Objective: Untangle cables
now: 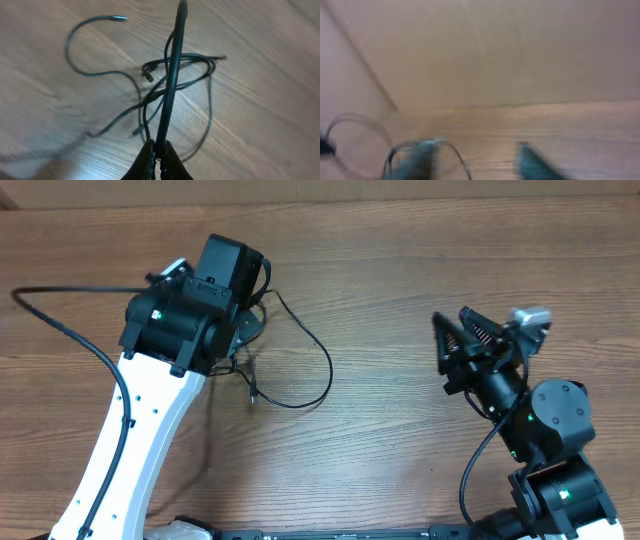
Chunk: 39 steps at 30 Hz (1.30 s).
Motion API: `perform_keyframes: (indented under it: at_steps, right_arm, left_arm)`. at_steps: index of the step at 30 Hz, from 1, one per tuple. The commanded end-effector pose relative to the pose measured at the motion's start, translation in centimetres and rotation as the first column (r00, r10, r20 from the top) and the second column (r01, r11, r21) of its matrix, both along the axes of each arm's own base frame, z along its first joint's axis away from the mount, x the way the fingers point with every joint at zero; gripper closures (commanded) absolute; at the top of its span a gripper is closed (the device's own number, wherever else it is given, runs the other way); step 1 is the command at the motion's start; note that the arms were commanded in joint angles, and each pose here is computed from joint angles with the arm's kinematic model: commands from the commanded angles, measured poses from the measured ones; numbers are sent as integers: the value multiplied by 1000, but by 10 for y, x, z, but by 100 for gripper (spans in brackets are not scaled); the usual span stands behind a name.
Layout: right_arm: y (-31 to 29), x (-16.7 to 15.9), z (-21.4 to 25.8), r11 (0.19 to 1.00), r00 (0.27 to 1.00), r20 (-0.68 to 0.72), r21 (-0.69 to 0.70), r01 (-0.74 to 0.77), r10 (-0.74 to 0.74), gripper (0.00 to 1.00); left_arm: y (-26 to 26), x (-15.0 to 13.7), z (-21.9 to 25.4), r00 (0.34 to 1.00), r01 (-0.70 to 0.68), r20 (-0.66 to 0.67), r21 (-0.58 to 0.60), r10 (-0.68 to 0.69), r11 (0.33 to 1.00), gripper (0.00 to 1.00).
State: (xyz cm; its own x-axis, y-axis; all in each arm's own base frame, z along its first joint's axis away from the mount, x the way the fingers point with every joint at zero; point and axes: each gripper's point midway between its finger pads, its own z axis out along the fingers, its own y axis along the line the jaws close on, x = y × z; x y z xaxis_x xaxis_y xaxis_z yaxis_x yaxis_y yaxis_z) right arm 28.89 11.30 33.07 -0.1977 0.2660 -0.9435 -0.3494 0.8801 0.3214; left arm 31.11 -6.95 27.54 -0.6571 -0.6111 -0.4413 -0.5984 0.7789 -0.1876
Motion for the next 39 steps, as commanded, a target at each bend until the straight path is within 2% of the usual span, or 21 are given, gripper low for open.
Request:
perform_keyframes:
  at_steps: [1,4,7,12,16,19,21,22,29,34,36,38,39]
  right_arm:
    - [29,-3,-11,967,982,30,-179,-180,188,9]
    - [55,-4,-33,895,933,1,-283,-344,359,1]
    - [76,-2,-61,808,870,-50,-346,-476,491,0]
    - [99,2,-85,724,784,-80,-337,-602,615,0]
    - [110,4,-93,644,722,-36,-422,-638,691,0]
    - [111,7,-104,602,704,-32,-491,-630,710,0]
    - [112,9,-107,576,693,-25,-534,-619,721,0]
    - [112,9,-108,563,686,-18,-556,-611,727,0]
    - [108,8,-119,529,686,-48,-598,-602,726,0]
    - [99,2,-149,461,684,-162,-627,-628,712,3]
    - [99,2,-154,458,681,-178,-618,-639,710,5]
    - [100,5,-171,447,671,-225,-593,-670,707,16]
    - [100,6,-179,442,664,-245,-580,-684,706,25]
  left_arm:
    - [-23,-1,5,971,239,-4,-41,-240,970,96]
    - [-41,3,8,925,379,23,-65,-378,923,96]
    - [-59,4,12,863,506,58,-92,-503,858,96]
    - [-81,0,16,748,664,99,-105,-657,740,96]
    - [-101,-11,19,632,775,126,-116,-765,621,96]
    - [-113,-18,19,551,834,127,-86,-825,544,96]
    - [-124,-25,20,474,881,126,-59,-872,470,96]
    - [-135,-32,21,397,918,130,-34,-909,396,96]
    - [-167,-50,25,190,978,135,58,-972,199,96]
    - [-170,-48,27,176,979,145,74,-974,188,96]
    - [-170,-47,28,175,979,149,78,-973,188,96]
    - [-171,-47,28,175,979,151,79,-973,189,96]
    - [-171,-47,28,175,979,151,78,-973,188,96]
